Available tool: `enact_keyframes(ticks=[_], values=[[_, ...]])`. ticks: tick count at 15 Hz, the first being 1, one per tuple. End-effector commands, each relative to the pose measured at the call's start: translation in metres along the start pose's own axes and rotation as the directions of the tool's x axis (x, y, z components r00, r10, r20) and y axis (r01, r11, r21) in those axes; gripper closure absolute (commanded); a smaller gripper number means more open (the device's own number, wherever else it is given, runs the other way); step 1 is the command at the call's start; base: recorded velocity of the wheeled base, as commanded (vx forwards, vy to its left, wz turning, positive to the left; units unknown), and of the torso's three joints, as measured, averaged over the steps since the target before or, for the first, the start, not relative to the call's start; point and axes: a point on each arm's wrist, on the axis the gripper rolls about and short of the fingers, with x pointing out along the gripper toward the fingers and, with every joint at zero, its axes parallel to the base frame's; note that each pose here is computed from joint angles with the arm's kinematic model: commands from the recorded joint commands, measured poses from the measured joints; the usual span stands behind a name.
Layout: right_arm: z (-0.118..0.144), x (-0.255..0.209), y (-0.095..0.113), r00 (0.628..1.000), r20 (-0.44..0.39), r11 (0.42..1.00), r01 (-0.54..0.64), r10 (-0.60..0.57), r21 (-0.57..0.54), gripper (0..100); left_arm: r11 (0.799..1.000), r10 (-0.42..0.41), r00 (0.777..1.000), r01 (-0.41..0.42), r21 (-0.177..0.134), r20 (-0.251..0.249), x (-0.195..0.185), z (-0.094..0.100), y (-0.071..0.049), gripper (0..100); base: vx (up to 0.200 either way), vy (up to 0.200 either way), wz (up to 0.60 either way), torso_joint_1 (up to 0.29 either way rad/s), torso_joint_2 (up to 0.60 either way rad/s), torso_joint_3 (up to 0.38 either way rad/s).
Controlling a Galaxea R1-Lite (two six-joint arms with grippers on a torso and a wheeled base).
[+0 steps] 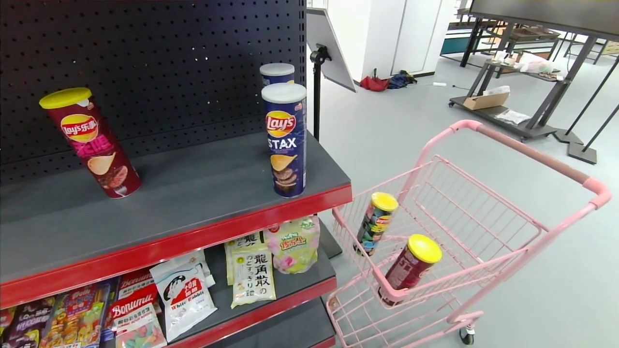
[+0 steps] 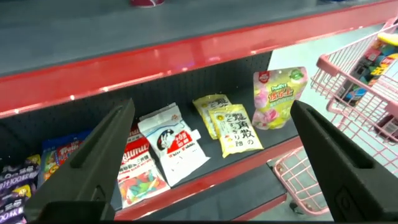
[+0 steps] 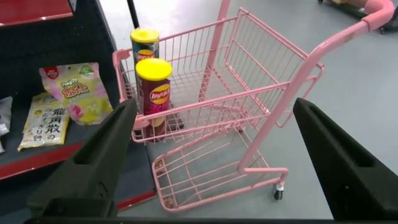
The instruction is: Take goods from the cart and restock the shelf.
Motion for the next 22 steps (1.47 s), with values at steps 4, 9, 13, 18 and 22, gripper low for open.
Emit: enact_keyframes(ticks=[4,9,13,18,22], values=[[0.0,0.0,0.0,1.0,0.0,1.0,0.0,0.0,0.002,0,1.0,0.0,1.0,0.0,0.0,-0.001,0.0,0.0,0.0,0,0.0,0.0,0.0,-0.149,0.38,0.249],[0.0,0.0,0.0,1.0,0.0,1.0,0.0,0.0,0.0,0,1.0,0.0,1.0,0.0,0.0,-0.001,0.0,0.0,0.0,0,0.0,0.0,0.0,-0.182,0.53,0.337],[0.0,0.0,0.0,1.0,0.0,1.0,0.0,0.0,-0.002,0,1.0,0.0,1.0,0.0,0.002,-0.001,0.0,0.0,0.0,0,0.0,0.0,0.0,-0.168,0.53,0.374],[0.0,0.0,0.0,1.0,0.0,1.0,-0.002,0.002,-0.006,0,1.0,0.0,1.0,0.0,0.0,-0.001,0.0,0.0,0.0,0,0.0,0.0,0.0,-0.064,0.23,0.164],[0.067,0.006,0.002,0.996,0.01,0.995,-0.091,0.091,0.045,0,1.0,0.0,1.0,0.0,0.0,-0.001,0.0,0.0,0.0,0,0.0,0.0,0.0,0.0,0.0,0.0]])
